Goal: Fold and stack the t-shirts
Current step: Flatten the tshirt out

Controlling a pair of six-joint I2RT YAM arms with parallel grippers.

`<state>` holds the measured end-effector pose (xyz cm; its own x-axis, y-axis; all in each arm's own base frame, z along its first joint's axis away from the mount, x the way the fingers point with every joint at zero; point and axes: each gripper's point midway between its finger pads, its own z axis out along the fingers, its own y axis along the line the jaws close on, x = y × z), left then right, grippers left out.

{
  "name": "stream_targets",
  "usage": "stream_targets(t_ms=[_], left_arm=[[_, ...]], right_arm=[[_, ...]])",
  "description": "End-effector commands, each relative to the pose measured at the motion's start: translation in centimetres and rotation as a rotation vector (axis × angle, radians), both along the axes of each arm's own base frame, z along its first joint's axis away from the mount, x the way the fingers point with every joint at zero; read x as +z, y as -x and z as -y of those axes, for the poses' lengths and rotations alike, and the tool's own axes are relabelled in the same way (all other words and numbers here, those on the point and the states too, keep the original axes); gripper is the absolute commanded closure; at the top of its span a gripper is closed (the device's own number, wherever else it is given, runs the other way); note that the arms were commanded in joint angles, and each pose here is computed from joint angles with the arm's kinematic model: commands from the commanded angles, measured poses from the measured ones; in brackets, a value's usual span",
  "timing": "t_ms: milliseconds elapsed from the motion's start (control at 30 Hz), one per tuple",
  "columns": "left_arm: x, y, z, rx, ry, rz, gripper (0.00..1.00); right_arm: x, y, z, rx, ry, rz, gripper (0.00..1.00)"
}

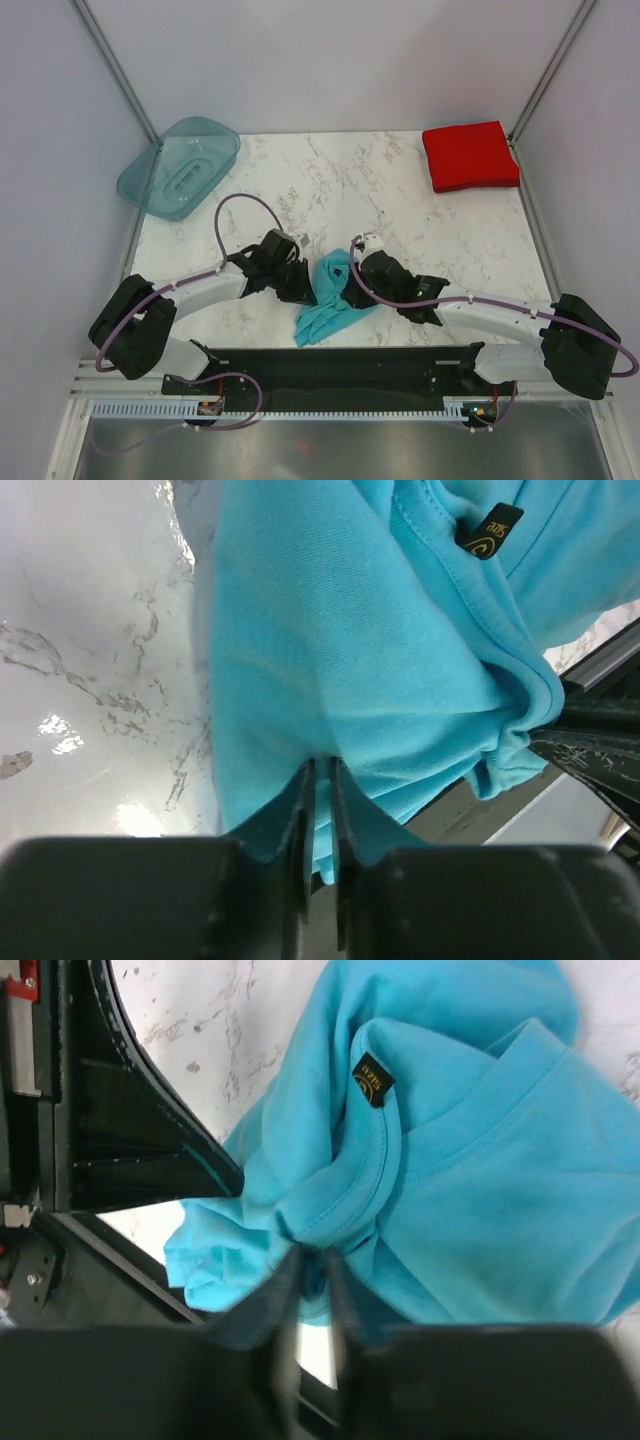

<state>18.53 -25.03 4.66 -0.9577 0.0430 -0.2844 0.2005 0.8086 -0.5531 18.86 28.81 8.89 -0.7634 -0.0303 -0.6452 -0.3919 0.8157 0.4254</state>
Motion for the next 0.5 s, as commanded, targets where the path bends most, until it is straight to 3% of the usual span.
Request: stream_targets(t_ms=[0, 33, 67, 133, 200, 233, 300, 333, 467], left_arm=[[1.7, -1.2, 1.7, -0.027, 0.076, 0.066, 0.83], [2.3, -2.0, 1.9, -0.011, 0.082, 0.09, 0.98], [3.1, -2.4, 1.9, 0.004, 0.09, 0.107, 0.98], [5.7, -4.7, 2.2, 0.036, 0.108, 0.17, 0.98], [7.3, -6.4, 1.0, 0.078, 0.044, 0.192, 0.98], [11.1, -9.0, 0.9, 0.094, 0.048, 0.283, 0.98], [13.9, -10.8, -1.1, 0.152, -0.035, 0.345, 0.98], [17.7, -12.6, -1.6, 0.185, -0.028, 0.431, 0.98], [23.6, -13.8, -5.1, 0.299, -0.083, 0.569, 0.98]], right_arm=[[1.1, -1.2, -0.1, -0.051, -0.025, 0.049, 0.86], [1.2, -1.3, 0.0, -0.058, -0.02, 0.056, 0.94], [1.6, -2.1, 0.4, -0.092, -0.005, 0.083, 1.0], [2.3, -3.2, 1.4, -0.14, 0.037, 0.128, 1.0], [5.6, -6.2, 2.6, -0.218, 0.064, 0.223, 1.0], [8.5, -7.6, 2.9, -0.251, 0.066, 0.249, 1.0], [12.0, -10.0, 5.0, -0.314, 0.101, 0.311, 1.0], [13.4, -10.3, 5.8, -0.323, 0.125, 0.33, 1.0], [21.0, -10.7, 7.6, -0.375, 0.091, 0.441, 1.0]])
